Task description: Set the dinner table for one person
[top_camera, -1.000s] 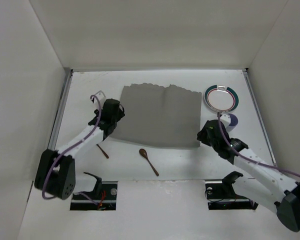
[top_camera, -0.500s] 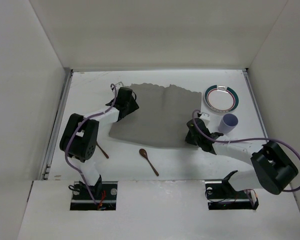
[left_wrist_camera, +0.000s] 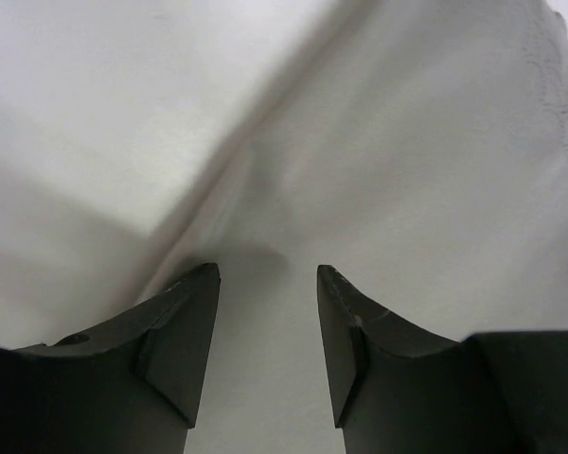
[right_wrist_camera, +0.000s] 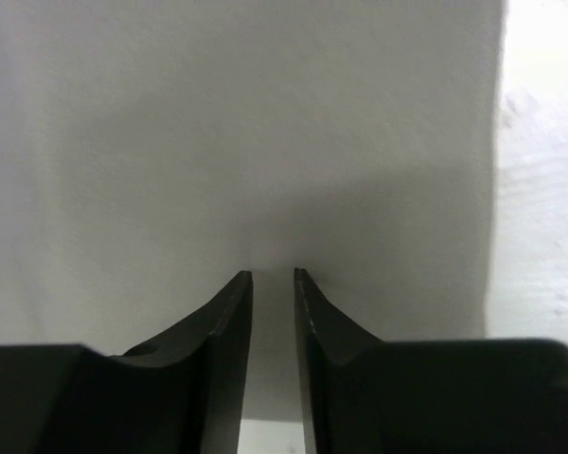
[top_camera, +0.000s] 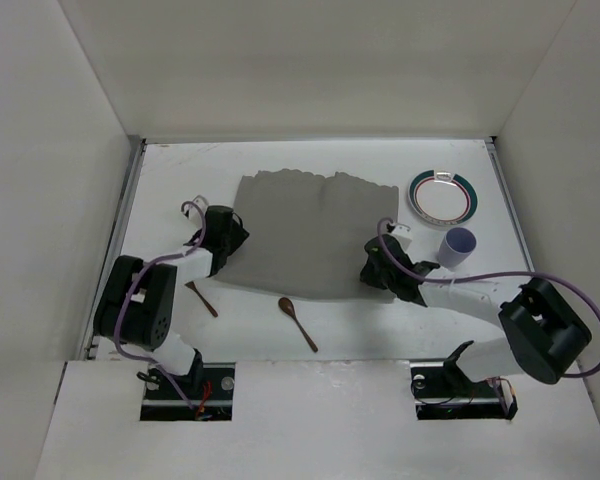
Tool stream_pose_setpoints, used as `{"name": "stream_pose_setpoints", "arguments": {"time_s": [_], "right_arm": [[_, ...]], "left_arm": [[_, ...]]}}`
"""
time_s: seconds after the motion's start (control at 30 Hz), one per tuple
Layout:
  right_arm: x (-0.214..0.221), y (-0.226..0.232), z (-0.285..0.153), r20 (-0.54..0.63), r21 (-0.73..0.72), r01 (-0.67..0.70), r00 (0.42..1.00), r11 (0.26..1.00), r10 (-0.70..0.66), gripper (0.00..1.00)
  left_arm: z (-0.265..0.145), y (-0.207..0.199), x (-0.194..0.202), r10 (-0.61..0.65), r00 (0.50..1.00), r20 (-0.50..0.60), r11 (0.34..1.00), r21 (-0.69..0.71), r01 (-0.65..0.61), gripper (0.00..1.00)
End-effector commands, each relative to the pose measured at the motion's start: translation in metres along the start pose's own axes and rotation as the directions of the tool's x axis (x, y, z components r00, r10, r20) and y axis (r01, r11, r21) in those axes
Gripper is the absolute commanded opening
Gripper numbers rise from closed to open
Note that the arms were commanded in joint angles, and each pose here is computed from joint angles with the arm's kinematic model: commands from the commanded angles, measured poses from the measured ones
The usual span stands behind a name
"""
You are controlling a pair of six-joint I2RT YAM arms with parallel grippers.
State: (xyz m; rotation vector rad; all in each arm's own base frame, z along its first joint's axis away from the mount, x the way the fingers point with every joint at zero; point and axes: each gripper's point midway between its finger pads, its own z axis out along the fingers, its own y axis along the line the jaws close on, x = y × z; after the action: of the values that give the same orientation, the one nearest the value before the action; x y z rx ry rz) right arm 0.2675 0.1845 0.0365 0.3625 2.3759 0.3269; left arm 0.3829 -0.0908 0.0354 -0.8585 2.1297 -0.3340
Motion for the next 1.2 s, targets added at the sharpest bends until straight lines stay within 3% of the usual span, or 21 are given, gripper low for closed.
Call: {"name": "stream_pose_setpoints", "arguments": {"time_s": [0.0,0.17,0.3,0.37,0.5,0.6,0.93,1.03,1.17], "right_arm": [[-0.028,0.033,-0.002,0.048,-0.053,0.036,0.998,0.998,-0.034,0.33],[-0.065,0.071,0.006,0.112,-0.116,0.046,0.993,0.992,-0.033,0.46],[-0.093,0.074,0.038,0.116,-0.105,-0.001,0.993,0.994,0.013,0.5],[-0.102,0.075,0.051,0.107,-0.103,-0.015,0.994,0.995,0.026,0.5],[-0.118,0.051,0.054,0.147,-0.061,-0.057,0.987,0.997,0.065,0.52],[-0.121,0.038,0.046,0.152,-0.072,-0.078,0.984,0.994,0.088,0.57],[-0.118,0.002,0.042,0.163,-0.044,-0.135,0.977,0.99,0.14,0.59],[-0.121,-0.016,0.046,0.171,-0.002,-0.173,0.97,0.985,0.171,0.61],[-0.129,-0.033,0.04,0.212,0.014,-0.202,0.958,0.979,0.194,0.63]], "left_arm": [[-0.015,0.03,-0.011,-0.002,0.997,0.071,0.996,-0.087,0.008,0.45],[-0.038,-0.003,-0.033,0.049,0.989,0.137,0.999,-0.003,-0.049,0.46],[-0.044,0.008,-0.065,0.083,0.962,0.26,0.991,-0.126,-0.052,0.52],[-0.04,0.001,-0.072,0.107,0.958,0.267,0.989,-0.127,-0.075,0.54],[-0.013,-0.016,-0.059,0.168,0.978,0.121,0.984,-0.083,-0.158,0.63],[0.008,-0.025,-0.039,0.142,0.99,-0.007,0.99,0.008,-0.142,0.62],[0.051,-0.024,-0.022,0.183,0.978,-0.1,0.983,0.002,-0.184,0.62],[0.053,-0.036,-0.012,0.18,0.974,-0.137,0.983,0.071,-0.172,0.53],[0.053,-0.041,-0.007,0.155,0.977,-0.146,0.985,0.094,-0.142,0.18]]}}
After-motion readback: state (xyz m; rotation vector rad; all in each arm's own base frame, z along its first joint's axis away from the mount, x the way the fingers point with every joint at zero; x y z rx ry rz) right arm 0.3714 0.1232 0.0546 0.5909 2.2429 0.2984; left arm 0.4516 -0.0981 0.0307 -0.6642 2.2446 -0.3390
